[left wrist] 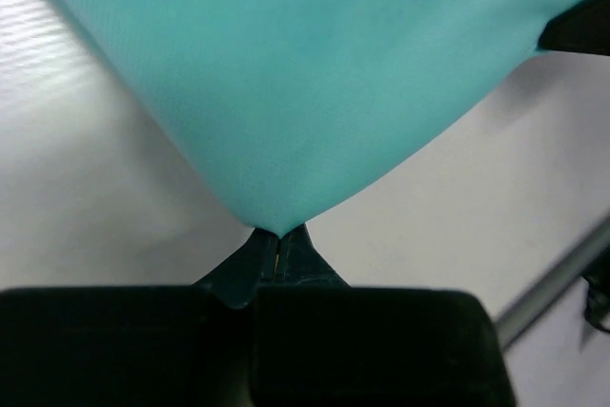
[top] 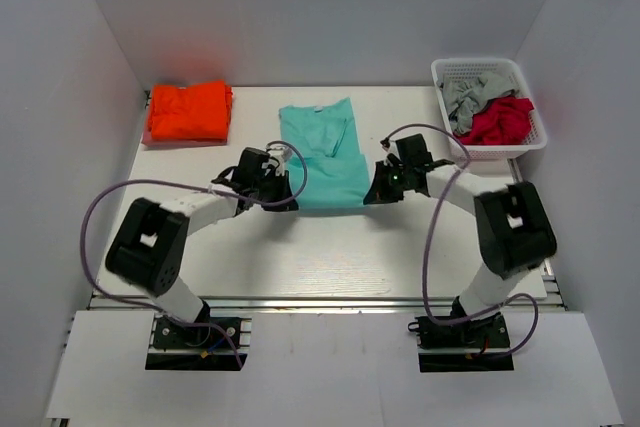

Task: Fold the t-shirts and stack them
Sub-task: Grab one side of the 2/3 rectangular tshirt with both arms, then fold the long partially folded tshirt into a neat square

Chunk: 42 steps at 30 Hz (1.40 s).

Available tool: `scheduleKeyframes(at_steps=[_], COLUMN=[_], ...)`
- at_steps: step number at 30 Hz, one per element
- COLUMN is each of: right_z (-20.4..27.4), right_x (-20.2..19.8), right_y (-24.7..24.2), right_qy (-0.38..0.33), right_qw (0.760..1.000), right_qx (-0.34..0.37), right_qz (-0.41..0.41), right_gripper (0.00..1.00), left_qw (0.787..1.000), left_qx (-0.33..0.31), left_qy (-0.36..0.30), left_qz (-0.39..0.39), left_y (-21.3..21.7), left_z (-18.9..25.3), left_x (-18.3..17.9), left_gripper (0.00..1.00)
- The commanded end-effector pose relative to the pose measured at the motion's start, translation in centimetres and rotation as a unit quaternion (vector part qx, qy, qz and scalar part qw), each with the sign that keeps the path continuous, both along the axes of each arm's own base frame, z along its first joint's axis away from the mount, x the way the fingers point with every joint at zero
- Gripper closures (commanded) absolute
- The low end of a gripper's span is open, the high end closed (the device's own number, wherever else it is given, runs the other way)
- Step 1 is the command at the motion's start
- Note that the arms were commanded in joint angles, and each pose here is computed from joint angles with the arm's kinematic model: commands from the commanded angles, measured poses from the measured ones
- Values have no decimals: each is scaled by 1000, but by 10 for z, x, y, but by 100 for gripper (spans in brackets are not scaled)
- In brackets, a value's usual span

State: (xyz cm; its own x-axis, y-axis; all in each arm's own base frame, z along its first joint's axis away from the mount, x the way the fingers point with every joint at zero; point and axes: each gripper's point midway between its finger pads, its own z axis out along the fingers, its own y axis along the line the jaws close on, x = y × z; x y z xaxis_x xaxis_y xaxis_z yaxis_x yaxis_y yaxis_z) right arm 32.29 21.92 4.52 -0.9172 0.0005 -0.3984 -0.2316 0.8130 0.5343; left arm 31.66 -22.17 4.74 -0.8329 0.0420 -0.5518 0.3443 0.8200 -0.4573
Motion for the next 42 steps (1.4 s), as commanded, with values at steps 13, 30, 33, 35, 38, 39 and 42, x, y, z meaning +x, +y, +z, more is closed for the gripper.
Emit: scheduleKeyframes(at_steps=[13, 30, 33, 35, 38, 39, 42], right_z=[131, 154, 147, 149, 147, 145, 143], right_x=[-82, 9, 26, 39, 59, 66, 87], right_y=[-8, 14, 16, 17, 18, 19, 24], right_qy=[-2, -5, 7, 8, 6, 8, -3], right_qw=[993, 987, 986, 985, 984, 983, 982], right_qx=[62, 129, 139, 151, 158, 161, 169], right_qz=[98, 90, 87, 88, 84, 84, 89], right_gripper=[100, 100, 100, 100, 100, 100, 100], left_qw=[992, 988, 984, 981, 977, 976, 972], left_qx=[-97, -31, -21, -7, -1, -1, -5], left_qy=[-42, -70, -73, -74, -86, -86, -95], left_qz=[-73, 131, 159, 178, 196, 201, 214], left_y=[-15, 19, 26, 33, 41, 43, 48], left_z=[146, 149, 146, 141, 143, 142, 140], left_x=[-82, 9, 27, 39, 55, 63, 81], left_gripper=[100, 100, 100, 100, 100, 100, 100])
